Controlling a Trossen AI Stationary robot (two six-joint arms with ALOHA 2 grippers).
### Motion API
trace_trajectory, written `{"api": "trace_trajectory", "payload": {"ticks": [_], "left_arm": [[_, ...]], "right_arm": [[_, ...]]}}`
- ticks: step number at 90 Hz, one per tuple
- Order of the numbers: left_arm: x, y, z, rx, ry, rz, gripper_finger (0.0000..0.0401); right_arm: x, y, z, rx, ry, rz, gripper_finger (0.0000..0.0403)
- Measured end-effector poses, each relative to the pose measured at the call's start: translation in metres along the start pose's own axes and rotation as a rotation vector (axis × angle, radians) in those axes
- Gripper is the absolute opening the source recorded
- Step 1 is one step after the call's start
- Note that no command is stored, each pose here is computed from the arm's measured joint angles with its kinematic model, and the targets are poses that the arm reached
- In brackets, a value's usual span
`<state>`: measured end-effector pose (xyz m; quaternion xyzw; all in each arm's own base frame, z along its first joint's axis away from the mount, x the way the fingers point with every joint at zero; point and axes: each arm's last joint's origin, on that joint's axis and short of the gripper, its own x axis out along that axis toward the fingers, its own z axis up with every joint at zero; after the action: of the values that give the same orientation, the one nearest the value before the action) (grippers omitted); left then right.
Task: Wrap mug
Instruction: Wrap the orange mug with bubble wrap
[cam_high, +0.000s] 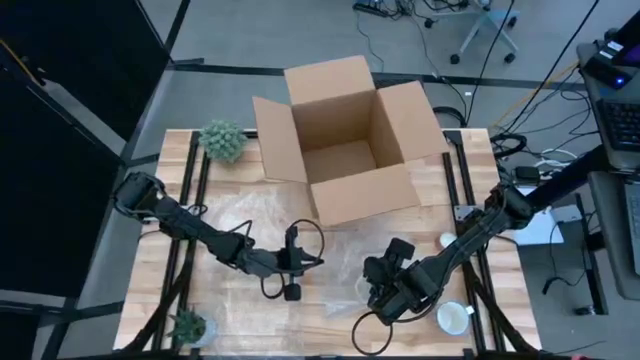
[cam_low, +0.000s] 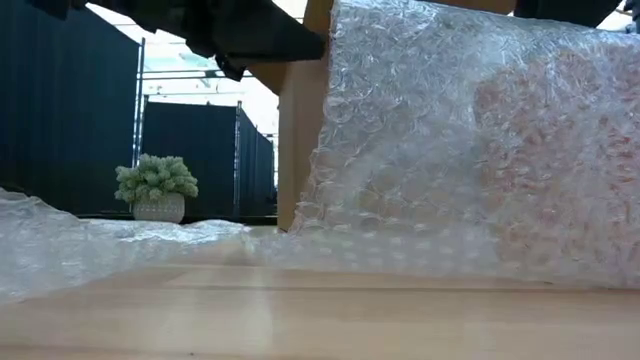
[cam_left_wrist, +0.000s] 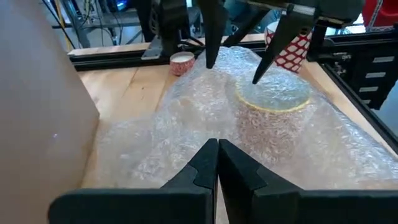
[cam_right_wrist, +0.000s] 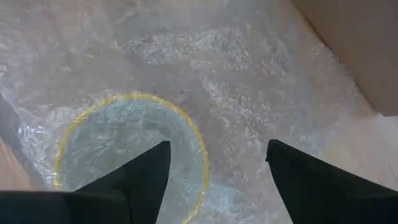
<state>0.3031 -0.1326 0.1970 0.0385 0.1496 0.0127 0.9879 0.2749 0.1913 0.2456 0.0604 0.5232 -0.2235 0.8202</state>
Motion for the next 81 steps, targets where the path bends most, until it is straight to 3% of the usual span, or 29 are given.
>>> {"api": "trace_trajectory", "payload": {"ticks": [39, 81], "left_arm": [[0.000, 0.000, 0.000, 0.000, 0.002, -0.002, 0.0000], [0.000, 0.000, -0.001, 0.002, 0.006, -0.002, 0.0000]], "right_arm": [[0.002, 0.002, -0.001, -0.002, -0.011, -0.004, 0.0254], [0.035, 0.009, -0.011, 0.002, 0.057, -0.047, 0.0254]]}}
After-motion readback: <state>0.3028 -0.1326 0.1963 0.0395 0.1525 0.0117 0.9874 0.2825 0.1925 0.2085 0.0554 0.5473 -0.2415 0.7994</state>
